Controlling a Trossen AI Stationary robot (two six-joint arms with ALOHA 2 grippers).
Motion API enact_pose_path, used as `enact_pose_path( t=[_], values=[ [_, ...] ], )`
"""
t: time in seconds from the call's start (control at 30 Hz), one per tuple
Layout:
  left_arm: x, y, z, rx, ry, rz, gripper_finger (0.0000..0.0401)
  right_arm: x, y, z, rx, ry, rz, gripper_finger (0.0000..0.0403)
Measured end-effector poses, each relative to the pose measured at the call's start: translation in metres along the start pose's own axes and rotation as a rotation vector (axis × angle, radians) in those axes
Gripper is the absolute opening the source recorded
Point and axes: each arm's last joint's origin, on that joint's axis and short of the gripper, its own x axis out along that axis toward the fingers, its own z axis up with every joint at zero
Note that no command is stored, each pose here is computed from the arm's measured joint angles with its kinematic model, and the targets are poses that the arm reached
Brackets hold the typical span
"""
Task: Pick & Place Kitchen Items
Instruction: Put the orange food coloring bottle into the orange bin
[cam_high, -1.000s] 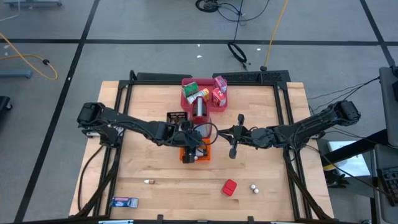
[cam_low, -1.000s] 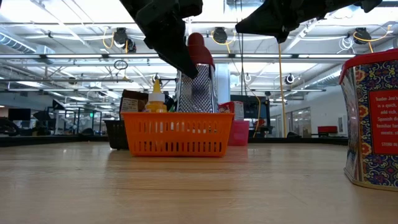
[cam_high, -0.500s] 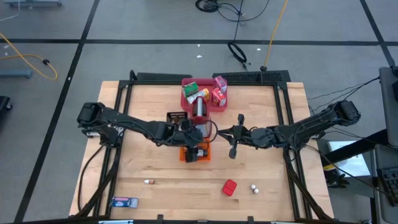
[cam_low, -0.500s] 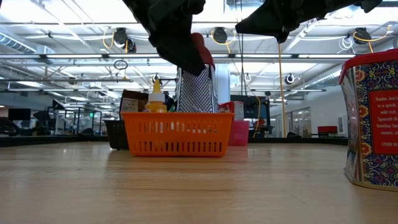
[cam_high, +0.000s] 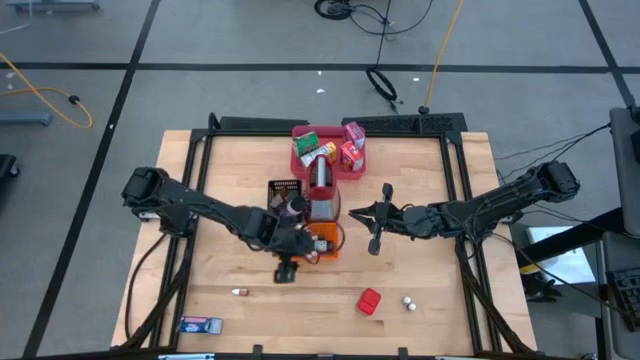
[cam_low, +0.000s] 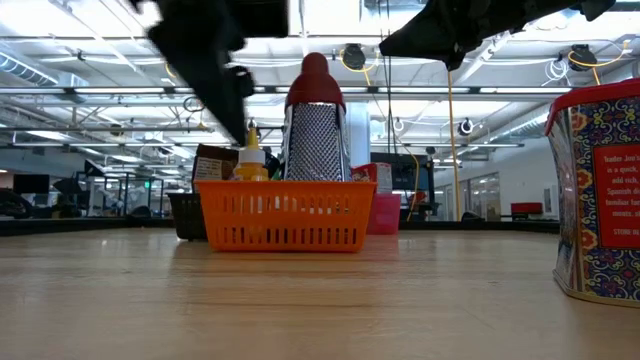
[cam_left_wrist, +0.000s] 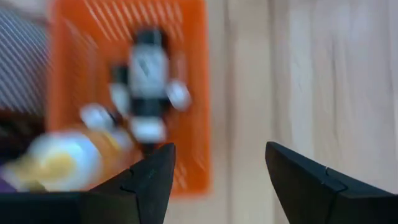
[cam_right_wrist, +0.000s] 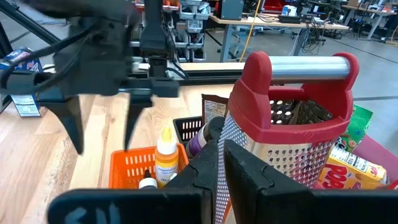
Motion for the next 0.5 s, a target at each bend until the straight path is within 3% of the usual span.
enact_pose_path(
  t=[0.27,0.5],
  values=[
    [-0.002,-0.033,-0.029,-0.065,0.212,-0.045,0.0253,0.000,0.000,0.000,0.001,-0.001,0.000,0.0018],
    [-0.006,-0.062,-0.050,-0.132,0.301,-0.024,0.0253,0.000,0.000,0.000,0.001,-0.001,0.000,0.0018]
  ],
)
